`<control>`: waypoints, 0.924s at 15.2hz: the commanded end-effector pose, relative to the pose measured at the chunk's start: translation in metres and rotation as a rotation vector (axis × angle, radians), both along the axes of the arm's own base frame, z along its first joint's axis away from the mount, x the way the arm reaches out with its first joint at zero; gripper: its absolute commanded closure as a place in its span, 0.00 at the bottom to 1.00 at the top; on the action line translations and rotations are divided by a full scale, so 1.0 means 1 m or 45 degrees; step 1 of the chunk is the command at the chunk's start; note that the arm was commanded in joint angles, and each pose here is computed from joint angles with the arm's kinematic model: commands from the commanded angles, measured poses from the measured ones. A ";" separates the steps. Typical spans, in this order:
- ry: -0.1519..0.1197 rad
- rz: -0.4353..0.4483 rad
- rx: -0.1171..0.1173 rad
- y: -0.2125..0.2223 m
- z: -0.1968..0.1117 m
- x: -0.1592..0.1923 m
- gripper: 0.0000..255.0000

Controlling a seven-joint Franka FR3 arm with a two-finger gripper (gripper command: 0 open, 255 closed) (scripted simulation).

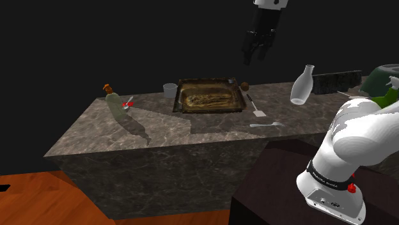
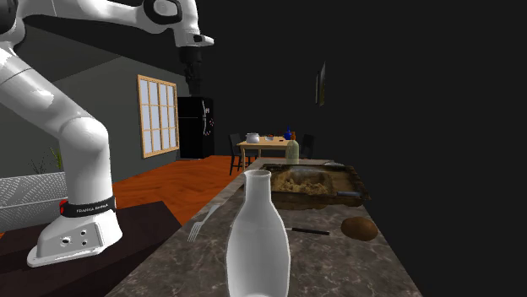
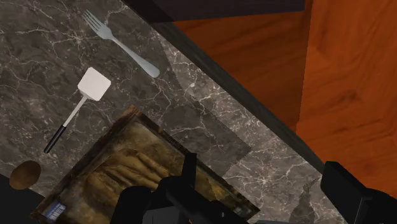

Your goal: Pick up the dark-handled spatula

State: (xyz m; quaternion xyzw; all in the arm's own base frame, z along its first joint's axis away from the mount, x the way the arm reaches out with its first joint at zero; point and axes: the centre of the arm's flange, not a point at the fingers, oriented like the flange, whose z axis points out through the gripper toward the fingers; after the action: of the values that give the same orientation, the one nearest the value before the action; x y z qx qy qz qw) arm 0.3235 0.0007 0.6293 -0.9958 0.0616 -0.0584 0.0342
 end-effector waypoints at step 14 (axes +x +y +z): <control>0.031 -0.276 -0.019 -0.099 -0.118 0.069 0.00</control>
State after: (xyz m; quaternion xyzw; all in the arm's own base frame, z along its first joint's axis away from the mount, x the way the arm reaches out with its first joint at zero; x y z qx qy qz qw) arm 0.3876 -0.0889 0.5233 -0.9856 0.1604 -0.0499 0.0210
